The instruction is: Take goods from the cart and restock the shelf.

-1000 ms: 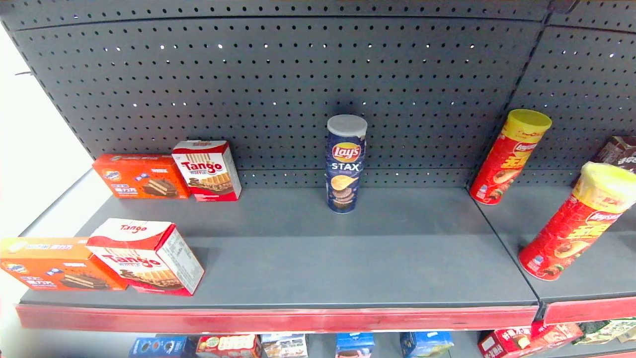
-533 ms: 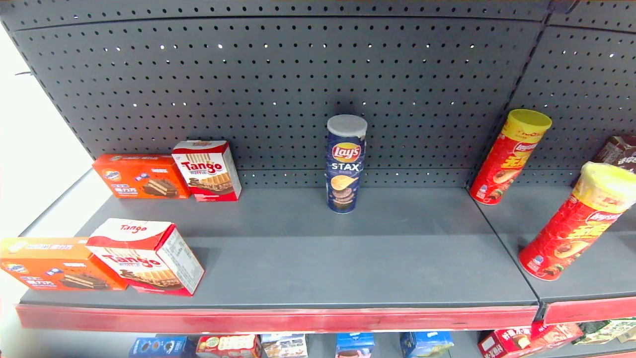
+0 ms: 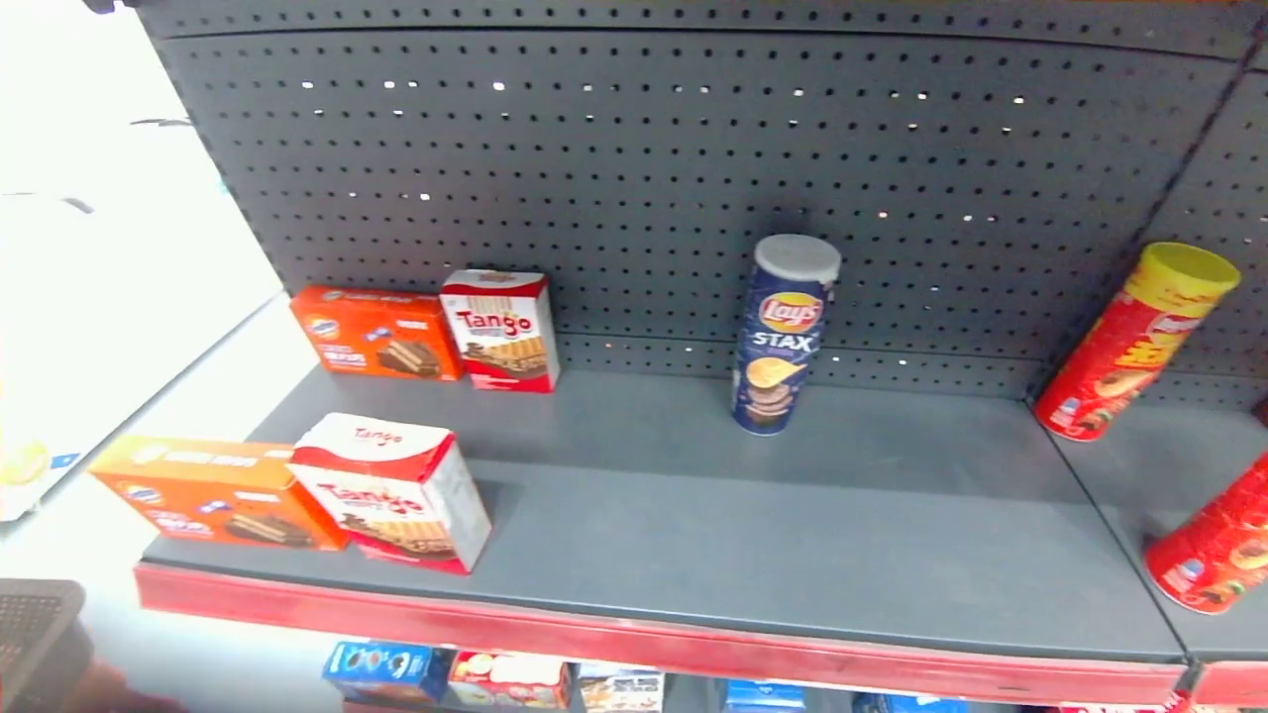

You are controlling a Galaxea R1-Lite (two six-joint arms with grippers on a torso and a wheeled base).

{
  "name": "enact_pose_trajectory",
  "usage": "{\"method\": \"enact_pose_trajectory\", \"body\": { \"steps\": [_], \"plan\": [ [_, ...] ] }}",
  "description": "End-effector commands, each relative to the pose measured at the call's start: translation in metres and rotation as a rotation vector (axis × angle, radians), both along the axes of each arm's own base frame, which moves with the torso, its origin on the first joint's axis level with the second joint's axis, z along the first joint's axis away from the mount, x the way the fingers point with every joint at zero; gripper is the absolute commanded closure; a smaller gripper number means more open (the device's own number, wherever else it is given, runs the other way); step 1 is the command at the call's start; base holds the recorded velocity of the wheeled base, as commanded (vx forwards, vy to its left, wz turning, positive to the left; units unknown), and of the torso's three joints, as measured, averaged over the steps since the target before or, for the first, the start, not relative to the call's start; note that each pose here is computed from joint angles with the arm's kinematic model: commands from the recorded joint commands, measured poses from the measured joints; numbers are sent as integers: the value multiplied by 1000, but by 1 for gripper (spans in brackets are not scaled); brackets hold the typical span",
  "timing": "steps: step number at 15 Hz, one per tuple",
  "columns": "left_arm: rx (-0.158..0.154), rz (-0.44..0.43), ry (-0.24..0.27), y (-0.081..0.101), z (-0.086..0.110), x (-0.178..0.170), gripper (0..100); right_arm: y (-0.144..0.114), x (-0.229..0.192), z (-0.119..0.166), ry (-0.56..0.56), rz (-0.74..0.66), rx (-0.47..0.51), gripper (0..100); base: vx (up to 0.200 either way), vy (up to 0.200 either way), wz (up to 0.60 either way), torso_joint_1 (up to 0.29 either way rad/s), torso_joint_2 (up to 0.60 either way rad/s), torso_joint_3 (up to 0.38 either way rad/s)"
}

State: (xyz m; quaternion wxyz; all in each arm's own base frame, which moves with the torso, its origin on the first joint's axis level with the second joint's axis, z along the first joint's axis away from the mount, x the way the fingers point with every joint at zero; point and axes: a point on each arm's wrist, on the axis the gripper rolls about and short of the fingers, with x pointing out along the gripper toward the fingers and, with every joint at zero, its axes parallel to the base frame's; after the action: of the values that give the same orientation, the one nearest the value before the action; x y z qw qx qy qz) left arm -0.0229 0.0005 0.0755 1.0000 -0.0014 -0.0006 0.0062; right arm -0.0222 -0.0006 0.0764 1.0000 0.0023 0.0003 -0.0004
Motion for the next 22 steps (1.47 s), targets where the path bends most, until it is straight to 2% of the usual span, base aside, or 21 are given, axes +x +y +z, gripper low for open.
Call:
{"method": "enact_pose_trajectory", "body": {
  "steps": [1, 6, 19, 20, 21, 22],
  "plan": [
    [0, 0, 0, 0, 0, 0, 0, 0, 0, 0, -1, 1, 0, 0, 0, 0, 600, -2, -2, 2],
    [0, 0, 0, 0, 0, 0, 0, 0, 0, 0, -1, 1, 0, 0, 0, 0, 600, 2, -2, 2],
    [0, 5, -6, 0, 2, 0, 0, 0, 0, 0, -1, 1, 1, 0, 0, 0, 0, 0, 0, 0],
    [6, 0, -54, 0, 15, -5, 0, 0, 0, 0, -1, 1, 1, 0, 0, 0, 0, 0, 0, 0],
    [5, 12, -69, 0, 37, -8, 0, 0, 0, 0, -1, 1, 1, 0, 0, 0, 0, 0, 0, 0],
    [6, 29, 17, 1, 53, -4, 0, 0, 0, 0, -1, 1, 1, 0, 0, 0, 0, 0, 0, 0]
  ]
}}
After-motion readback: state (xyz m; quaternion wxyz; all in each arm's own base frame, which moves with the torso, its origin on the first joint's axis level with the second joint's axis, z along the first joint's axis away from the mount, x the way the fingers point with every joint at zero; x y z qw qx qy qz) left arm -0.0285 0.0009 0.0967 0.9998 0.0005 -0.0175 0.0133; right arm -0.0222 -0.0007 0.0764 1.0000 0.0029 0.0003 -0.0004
